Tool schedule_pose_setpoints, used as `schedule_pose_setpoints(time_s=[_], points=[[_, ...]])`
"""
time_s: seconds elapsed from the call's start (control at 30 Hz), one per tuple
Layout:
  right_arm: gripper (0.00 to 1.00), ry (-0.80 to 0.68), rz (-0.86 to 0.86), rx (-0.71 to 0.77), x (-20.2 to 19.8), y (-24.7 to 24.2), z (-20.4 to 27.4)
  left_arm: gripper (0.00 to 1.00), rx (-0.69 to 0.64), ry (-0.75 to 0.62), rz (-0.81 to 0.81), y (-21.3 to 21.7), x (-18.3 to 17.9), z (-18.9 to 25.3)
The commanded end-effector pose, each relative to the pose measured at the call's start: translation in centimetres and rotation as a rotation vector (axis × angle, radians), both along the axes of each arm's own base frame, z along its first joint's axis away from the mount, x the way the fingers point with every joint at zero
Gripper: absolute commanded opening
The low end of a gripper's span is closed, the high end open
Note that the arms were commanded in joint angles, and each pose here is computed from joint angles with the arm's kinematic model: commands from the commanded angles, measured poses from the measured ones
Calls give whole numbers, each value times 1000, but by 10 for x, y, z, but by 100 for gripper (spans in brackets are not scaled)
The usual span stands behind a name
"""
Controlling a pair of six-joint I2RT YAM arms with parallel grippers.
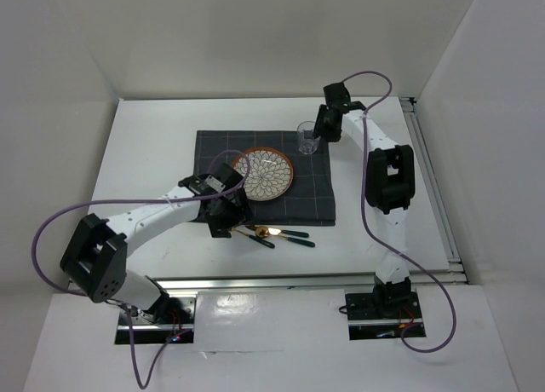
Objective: Set the dinner table for one person
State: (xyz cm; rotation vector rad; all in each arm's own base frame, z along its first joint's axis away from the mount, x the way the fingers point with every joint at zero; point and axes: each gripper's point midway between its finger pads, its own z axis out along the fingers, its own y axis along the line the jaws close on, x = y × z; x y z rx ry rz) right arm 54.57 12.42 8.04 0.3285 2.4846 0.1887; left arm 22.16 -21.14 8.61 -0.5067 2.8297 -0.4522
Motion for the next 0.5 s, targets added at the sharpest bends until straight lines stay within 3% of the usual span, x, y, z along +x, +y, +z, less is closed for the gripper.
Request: schedule_pose_setpoints(time_s=[0.0,0.07,0.27,0.47], points=[[51,-46,38,27,10,10,19,86,5,49,64,-8,1,-11],[51,-43,50,41,9,13,19,84,6,75,74,-10,0,-16],[97,-114,58,49,6,12,60,82,25,112,127,-8,-1,-25],[100,-210,27,41,-12,-3,110,72,24,156,288,-7,-1,-45]])
